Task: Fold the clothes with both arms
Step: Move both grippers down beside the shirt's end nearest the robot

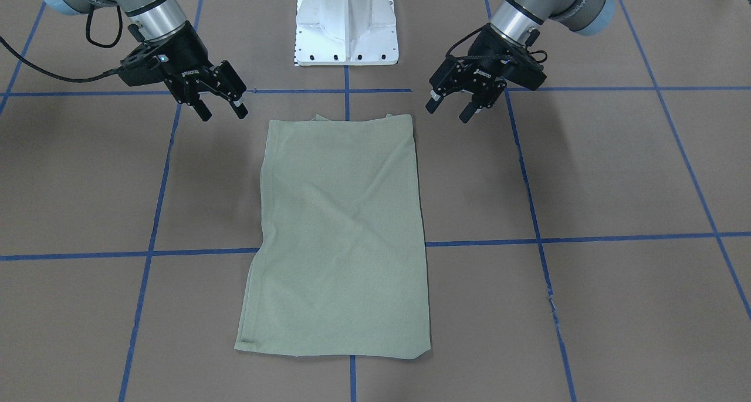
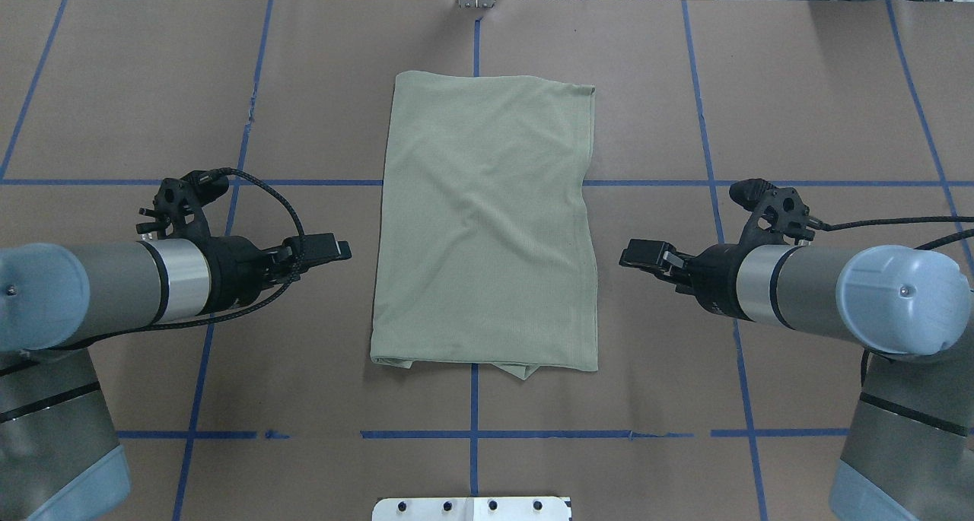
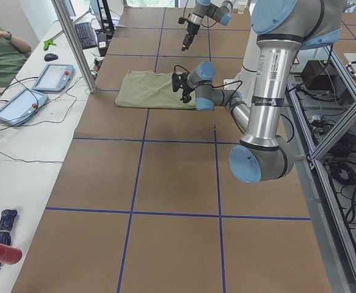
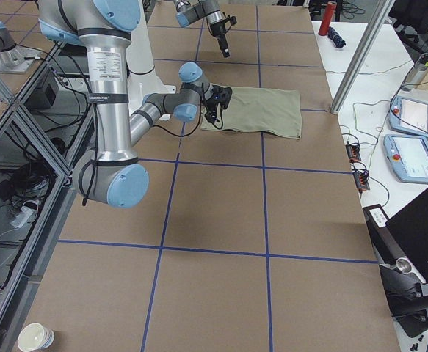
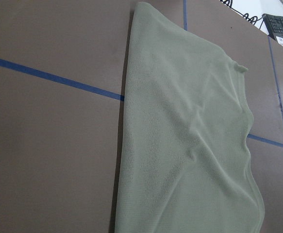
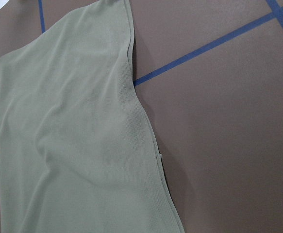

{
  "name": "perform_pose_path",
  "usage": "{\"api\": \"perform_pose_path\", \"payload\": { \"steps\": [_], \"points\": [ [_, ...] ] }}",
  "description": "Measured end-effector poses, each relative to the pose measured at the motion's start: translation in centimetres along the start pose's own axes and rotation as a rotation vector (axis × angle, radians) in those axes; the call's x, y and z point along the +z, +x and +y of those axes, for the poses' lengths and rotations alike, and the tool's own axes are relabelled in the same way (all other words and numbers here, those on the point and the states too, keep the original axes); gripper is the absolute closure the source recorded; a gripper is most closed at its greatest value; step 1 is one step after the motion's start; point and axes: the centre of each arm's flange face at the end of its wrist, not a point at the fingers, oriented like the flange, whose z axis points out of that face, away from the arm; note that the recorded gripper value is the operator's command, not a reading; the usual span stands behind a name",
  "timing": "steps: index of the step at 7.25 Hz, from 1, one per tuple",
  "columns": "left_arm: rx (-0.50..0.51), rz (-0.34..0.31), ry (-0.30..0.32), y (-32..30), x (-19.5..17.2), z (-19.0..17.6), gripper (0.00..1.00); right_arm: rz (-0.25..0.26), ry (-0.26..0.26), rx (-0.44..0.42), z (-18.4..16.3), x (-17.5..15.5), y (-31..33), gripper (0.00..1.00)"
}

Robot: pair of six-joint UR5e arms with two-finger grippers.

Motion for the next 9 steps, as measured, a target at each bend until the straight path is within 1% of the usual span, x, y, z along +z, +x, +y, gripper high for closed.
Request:
{"api": "perform_pose_path", "payload": {
  "steps": [1, 2, 4, 5, 9],
  "points": [
    [-0.063, -0.006, 0.011, 0.0, 0.8, 1.6, 0.16, 0.001, 0.008, 0.026, 0.5, 0.2, 0.0, 0.02],
    [-0.115, -0.013, 0.018, -0.1, 1.5, 3.2, 0.21, 0.004, 0.019, 0.058, 1.0, 0.5, 0.0, 0.02],
    [-0.158, -0.027, 0.011, -0.3, 2.7, 5.3, 0.2, 0.013, 0.041, 0.096, 2.0, 1.0, -0.3, 0.02],
    [-0.162, -0.04, 0.005, -0.4, 3.7, 6.0, 0.18, 0.019, 0.046, 0.104, 2.1, 1.2, -0.5, 0.01],
    [-0.147, -0.109, -0.023, -1.7, 8.2, 8.7, 0.18, 0.021, 0.064, 0.108, 2.1, 1.3, -0.6, 0.0]
  ]
}}
